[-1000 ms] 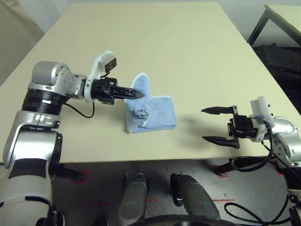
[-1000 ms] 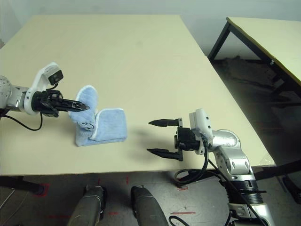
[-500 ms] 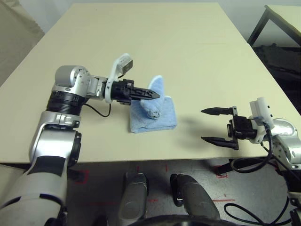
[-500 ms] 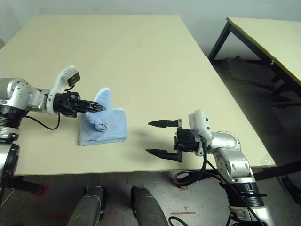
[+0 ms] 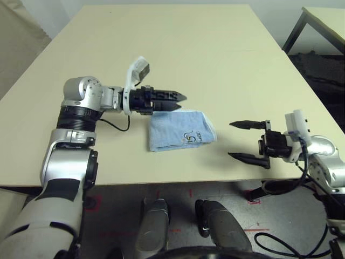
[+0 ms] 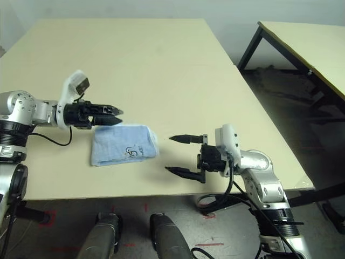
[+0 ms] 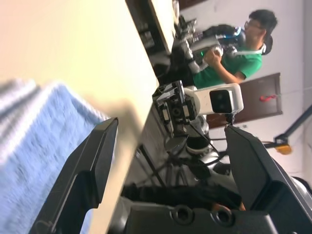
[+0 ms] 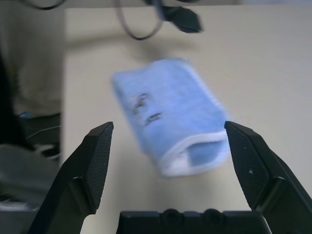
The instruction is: Fold the towel and set it aside.
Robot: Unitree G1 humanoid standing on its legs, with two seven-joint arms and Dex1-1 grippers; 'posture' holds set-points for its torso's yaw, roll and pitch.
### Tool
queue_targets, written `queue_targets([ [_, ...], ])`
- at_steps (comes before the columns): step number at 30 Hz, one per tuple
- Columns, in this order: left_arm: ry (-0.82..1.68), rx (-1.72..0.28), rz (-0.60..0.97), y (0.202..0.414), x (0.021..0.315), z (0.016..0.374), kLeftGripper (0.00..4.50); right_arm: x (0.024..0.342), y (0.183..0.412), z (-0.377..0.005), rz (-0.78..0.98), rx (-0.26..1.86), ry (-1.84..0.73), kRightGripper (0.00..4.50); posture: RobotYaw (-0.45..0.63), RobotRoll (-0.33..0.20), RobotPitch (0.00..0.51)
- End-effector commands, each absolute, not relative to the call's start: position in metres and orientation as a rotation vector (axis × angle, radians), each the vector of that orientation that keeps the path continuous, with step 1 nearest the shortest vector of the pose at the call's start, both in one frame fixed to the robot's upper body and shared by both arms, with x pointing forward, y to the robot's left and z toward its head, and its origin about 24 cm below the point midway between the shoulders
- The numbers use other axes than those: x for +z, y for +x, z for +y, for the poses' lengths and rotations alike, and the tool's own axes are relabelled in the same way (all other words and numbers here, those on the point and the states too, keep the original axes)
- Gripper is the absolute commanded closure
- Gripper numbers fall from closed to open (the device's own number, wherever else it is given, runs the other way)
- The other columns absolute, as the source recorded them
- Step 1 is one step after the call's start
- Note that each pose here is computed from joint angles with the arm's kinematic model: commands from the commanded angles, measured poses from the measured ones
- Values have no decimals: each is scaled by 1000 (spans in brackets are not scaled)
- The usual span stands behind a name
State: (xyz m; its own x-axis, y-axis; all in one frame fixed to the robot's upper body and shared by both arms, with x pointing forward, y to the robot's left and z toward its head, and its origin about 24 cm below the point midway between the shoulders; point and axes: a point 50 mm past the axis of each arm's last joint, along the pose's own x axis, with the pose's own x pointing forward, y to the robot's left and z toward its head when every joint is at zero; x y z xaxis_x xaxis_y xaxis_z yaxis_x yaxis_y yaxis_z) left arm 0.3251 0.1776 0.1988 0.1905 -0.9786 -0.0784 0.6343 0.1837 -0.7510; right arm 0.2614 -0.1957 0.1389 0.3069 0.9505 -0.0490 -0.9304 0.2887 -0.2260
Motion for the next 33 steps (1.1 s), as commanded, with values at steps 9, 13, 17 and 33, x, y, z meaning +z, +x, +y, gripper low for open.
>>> queue_targets([
  [9, 38, -1311, 368, 299, 152, 199, 588, 139, 279, -115, -37, 1420, -167, 1823, 2, 0, 167],
  [13, 168, -1388, 295, 290, 140, 201, 1979, 133, 280, -104, -27, 1462, -145, 3332, 14, 0, 165],
  [17, 212, -1438, 233, 286, 135, 199, 3339, 130, 284, -102, -18, 1451, -145, 4500, 25, 0, 166],
  [33, 210, -1418, 180, 284, 107, 188, 4456, 104, 284, -112, 141, 1454, -185, 4500, 11, 0, 162],
])
